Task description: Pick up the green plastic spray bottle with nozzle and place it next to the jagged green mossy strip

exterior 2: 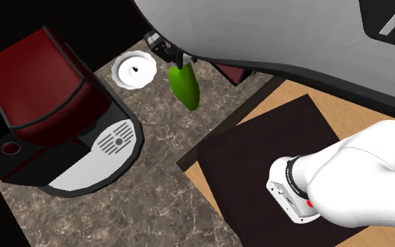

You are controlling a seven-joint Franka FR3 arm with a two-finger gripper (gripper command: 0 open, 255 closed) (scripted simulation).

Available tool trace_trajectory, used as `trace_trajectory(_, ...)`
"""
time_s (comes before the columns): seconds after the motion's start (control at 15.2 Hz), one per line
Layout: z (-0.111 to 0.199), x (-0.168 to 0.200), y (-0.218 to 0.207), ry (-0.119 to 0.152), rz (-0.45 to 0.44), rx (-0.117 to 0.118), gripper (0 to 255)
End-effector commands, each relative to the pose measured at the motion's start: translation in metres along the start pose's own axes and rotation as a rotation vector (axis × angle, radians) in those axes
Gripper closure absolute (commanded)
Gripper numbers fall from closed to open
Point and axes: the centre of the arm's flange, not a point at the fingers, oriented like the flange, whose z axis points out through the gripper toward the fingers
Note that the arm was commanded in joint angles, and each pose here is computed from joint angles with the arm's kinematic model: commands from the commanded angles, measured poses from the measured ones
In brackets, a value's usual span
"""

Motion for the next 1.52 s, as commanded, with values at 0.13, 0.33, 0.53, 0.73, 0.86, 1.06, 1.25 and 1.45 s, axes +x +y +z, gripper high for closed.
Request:
trace_trajectory(0.13,-0.01,0.006,0.026,0.0,0.0,0.0,255)
trace_trajectory(0.33,-0.012,0.013,0.065,0.0,0.0,0.0,255)
trace_trajectory(0.53,-0.013,0.02,0.104,0.0,0.0,0.0,255)
trace_trajectory(0.73,-0.015,0.027,0.143,0.0,0.0,0.0,255)
trace_trajectory(0.86,-0.016,0.031,0.169,0.0,0.0,0.0,255)
trace_trajectory(1.06,-0.018,0.038,0.208,0.0,0.0,0.0,255)
trace_trajectory(1.25,-0.02,0.045,0.247,0.0,0.0,0.0,255)
trace_trajectory(1.45,-0.022,0.052,0.286,0.0,0.0,0.0,255)
